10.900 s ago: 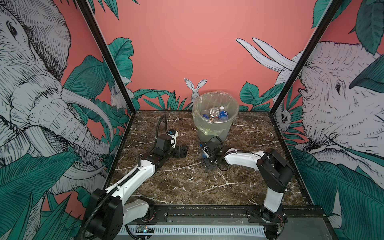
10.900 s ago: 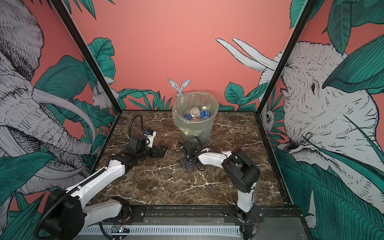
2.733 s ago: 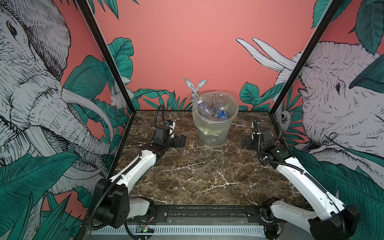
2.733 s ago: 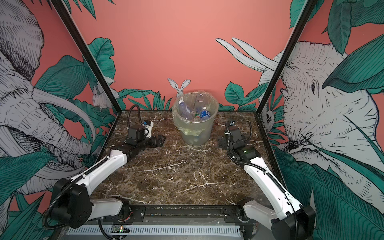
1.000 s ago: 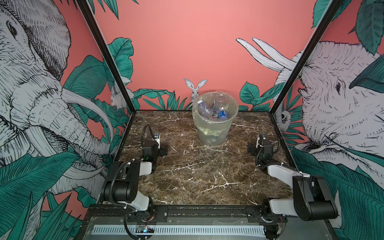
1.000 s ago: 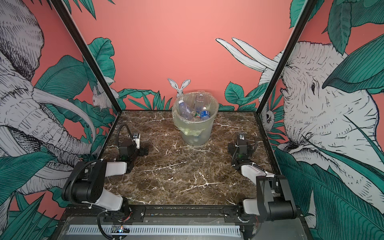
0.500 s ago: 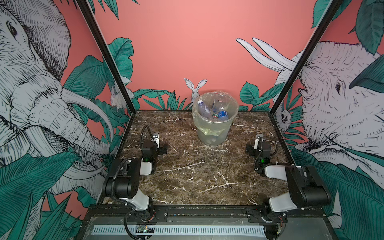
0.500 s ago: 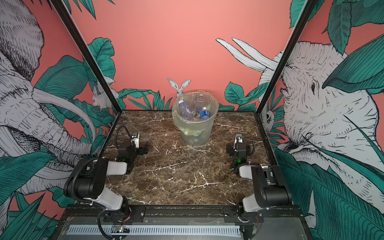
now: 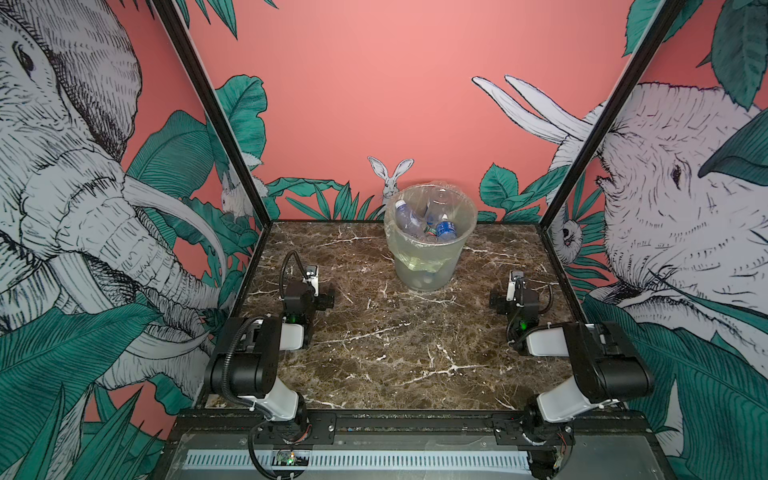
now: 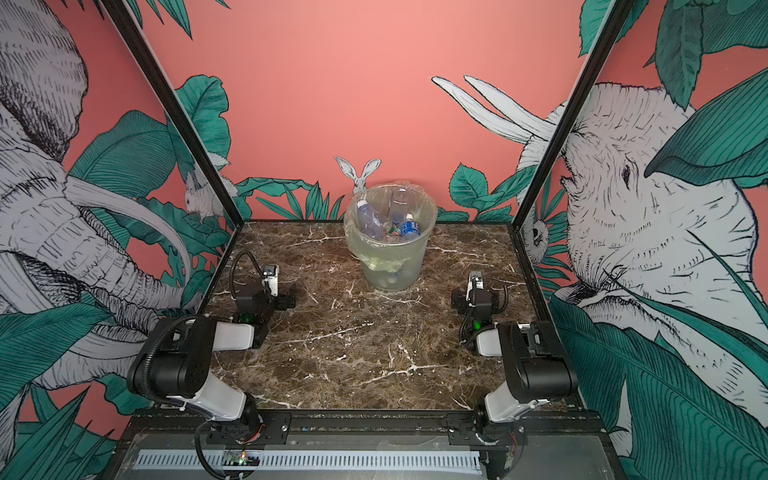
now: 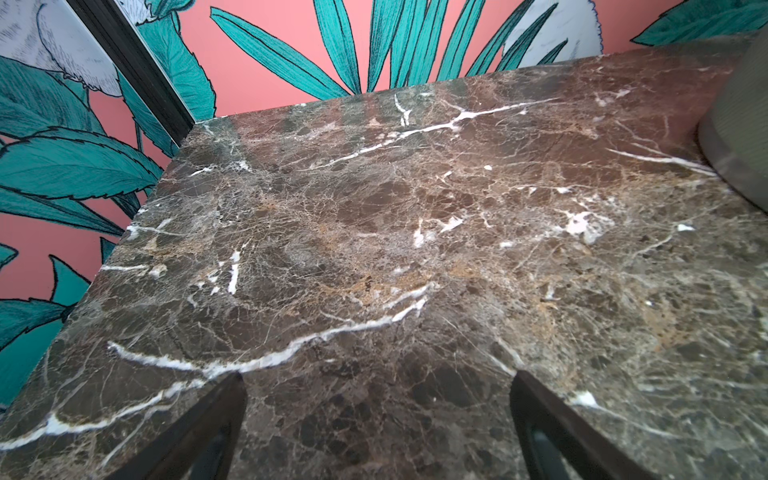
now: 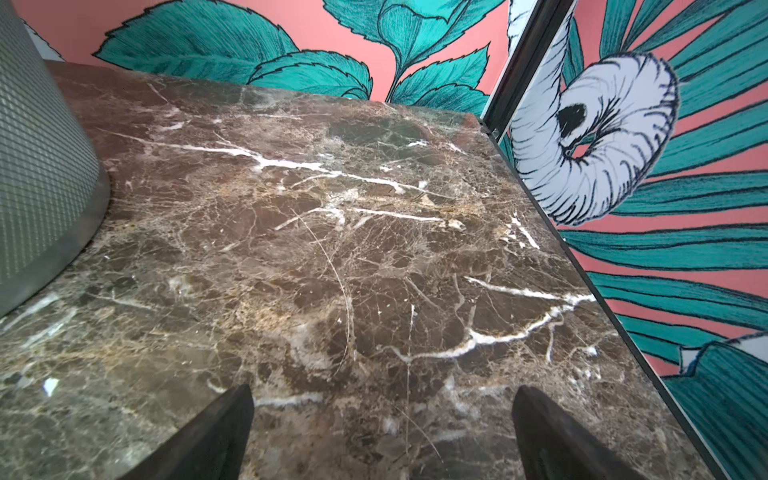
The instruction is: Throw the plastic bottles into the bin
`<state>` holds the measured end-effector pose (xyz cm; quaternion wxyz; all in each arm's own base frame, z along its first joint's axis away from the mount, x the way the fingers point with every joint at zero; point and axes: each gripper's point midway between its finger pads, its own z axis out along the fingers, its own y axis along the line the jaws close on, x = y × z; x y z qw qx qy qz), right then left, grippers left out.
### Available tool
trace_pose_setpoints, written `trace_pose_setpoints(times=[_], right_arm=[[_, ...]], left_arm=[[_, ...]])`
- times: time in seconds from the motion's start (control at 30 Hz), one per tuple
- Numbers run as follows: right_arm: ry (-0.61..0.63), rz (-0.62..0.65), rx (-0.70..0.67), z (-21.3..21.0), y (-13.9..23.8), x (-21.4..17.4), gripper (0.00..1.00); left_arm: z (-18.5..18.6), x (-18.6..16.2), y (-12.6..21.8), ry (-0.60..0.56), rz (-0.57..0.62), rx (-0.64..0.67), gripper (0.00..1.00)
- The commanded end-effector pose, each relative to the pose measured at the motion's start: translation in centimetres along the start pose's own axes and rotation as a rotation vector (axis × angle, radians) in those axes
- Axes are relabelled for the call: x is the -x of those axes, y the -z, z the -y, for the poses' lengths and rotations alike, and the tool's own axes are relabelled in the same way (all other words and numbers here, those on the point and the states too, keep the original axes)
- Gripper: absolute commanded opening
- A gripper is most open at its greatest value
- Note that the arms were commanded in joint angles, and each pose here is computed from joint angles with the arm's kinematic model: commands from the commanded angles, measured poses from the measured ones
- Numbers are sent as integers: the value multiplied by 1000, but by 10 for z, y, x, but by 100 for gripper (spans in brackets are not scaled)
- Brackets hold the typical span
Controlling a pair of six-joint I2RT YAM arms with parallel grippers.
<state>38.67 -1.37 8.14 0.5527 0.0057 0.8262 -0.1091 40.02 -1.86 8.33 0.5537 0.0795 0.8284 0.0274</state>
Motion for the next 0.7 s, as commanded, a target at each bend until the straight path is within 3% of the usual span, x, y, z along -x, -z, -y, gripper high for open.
trace_pose_setpoints(times=[0.0,0.67], right_arm=[[-12,62,-5,2,0,17,99],[-12,61,-6,2,0,17,99]], left_arm=[[-3,10,3,-11,38,5,100],[-3,11,3,-10,38,5,100]])
